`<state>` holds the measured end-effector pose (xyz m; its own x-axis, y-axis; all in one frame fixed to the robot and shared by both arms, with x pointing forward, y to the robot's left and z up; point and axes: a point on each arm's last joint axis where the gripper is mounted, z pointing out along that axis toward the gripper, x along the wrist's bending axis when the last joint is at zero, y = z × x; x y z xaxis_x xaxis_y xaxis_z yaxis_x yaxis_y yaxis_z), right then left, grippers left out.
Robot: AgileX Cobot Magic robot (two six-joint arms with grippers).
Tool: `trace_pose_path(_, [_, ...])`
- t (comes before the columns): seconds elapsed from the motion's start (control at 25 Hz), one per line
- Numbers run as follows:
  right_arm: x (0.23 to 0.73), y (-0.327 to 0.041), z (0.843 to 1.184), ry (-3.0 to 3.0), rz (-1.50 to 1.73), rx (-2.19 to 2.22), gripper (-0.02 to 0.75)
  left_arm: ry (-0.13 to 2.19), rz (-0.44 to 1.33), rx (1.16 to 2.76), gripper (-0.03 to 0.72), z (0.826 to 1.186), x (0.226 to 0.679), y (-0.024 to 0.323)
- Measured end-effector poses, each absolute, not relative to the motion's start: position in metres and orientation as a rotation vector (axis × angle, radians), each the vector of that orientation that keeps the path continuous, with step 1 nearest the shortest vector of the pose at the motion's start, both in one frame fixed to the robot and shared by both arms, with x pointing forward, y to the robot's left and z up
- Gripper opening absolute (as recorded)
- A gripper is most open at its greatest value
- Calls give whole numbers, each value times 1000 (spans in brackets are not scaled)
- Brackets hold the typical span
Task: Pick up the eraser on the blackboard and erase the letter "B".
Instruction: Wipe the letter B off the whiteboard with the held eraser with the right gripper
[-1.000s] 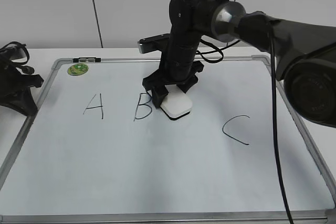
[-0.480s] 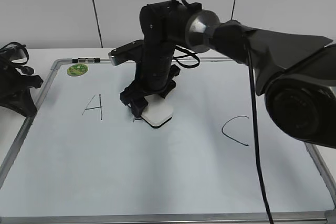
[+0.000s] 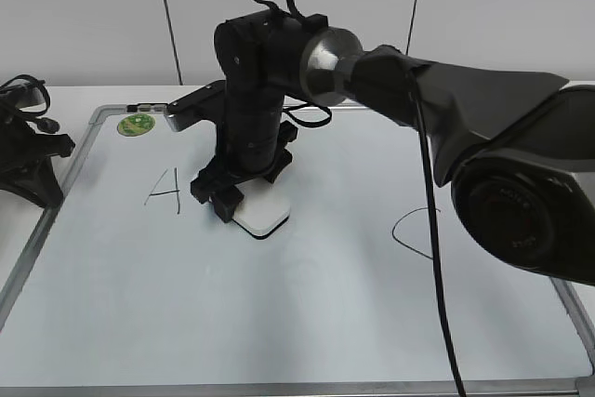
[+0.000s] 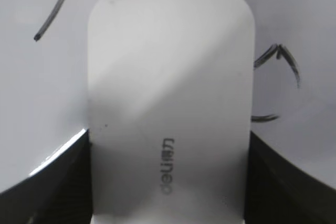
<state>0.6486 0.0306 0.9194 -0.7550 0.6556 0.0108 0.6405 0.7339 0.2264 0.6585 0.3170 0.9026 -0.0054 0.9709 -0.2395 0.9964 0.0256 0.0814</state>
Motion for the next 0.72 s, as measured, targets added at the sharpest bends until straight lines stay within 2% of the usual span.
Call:
trace_pose_path(0.4, [652, 27, 919, 2807, 294, 1094, 514, 2072, -164, 2040, 28, 903, 658, 317])
trace_pose_path(0.72, [670, 9, 920, 2736, 342, 1196, 514, 2072, -164, 2040, 28, 903, 658, 317])
